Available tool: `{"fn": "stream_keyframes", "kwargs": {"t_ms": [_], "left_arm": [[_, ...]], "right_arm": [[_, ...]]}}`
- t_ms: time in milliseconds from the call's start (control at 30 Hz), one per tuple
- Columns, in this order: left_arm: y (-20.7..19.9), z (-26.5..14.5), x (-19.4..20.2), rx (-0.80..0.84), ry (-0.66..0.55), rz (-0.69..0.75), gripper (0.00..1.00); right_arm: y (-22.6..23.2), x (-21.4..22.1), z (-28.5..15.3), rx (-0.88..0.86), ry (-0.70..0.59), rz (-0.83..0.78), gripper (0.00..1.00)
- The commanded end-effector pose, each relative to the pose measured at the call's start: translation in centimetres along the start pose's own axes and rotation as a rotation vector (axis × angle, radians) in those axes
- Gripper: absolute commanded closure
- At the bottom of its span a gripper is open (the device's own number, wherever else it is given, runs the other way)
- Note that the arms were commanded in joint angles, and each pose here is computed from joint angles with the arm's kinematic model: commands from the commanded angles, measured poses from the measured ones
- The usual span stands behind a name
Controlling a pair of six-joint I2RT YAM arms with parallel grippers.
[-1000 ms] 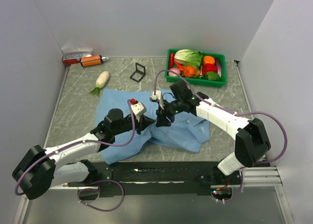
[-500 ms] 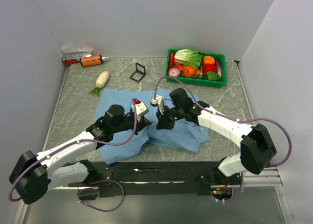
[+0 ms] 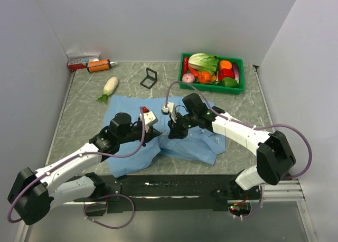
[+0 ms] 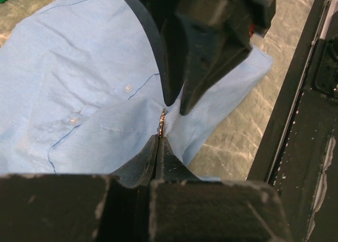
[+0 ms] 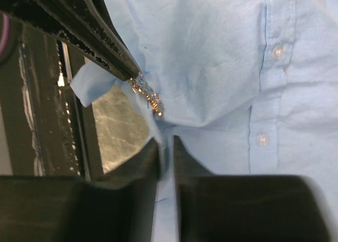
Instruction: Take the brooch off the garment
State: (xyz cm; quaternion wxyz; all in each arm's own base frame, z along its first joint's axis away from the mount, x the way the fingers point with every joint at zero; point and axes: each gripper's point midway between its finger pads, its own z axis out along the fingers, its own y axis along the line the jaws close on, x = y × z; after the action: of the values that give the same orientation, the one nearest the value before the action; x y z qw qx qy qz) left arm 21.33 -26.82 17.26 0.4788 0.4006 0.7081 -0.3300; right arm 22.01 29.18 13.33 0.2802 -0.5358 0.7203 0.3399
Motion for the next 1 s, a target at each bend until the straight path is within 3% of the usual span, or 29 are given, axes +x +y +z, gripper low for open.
{"fn": "stream_keyframes", "kwargs": {"t_ms": [0,200,467,967], "left_arm": [[-0.3,-0.6,-1.1,0.034,-0.031,0.042,0.99],[-0.3,-0.8,-1.3,0.063,-0.035,0.042,0.99],[-0.9,-0.8,-1.6,0.108,-0.040,0.042,0.99],[-0.9,-0.9,-1.7,0.110,-0.045,0.058,0.99]], "right_arm": [[0.5,-3.8,-1.1,-0.046,-0.107,-0.099,0.64],[1.8,-6.3,-1.8,-0.090,-0.202,-0.161,0.54],[2.3,-7.0,-0.4,-0.134,-0.224,-0.142,0.53],[3.0,-7.2,1.1,-0.194,-0.194,-0.151,0.74]]}}
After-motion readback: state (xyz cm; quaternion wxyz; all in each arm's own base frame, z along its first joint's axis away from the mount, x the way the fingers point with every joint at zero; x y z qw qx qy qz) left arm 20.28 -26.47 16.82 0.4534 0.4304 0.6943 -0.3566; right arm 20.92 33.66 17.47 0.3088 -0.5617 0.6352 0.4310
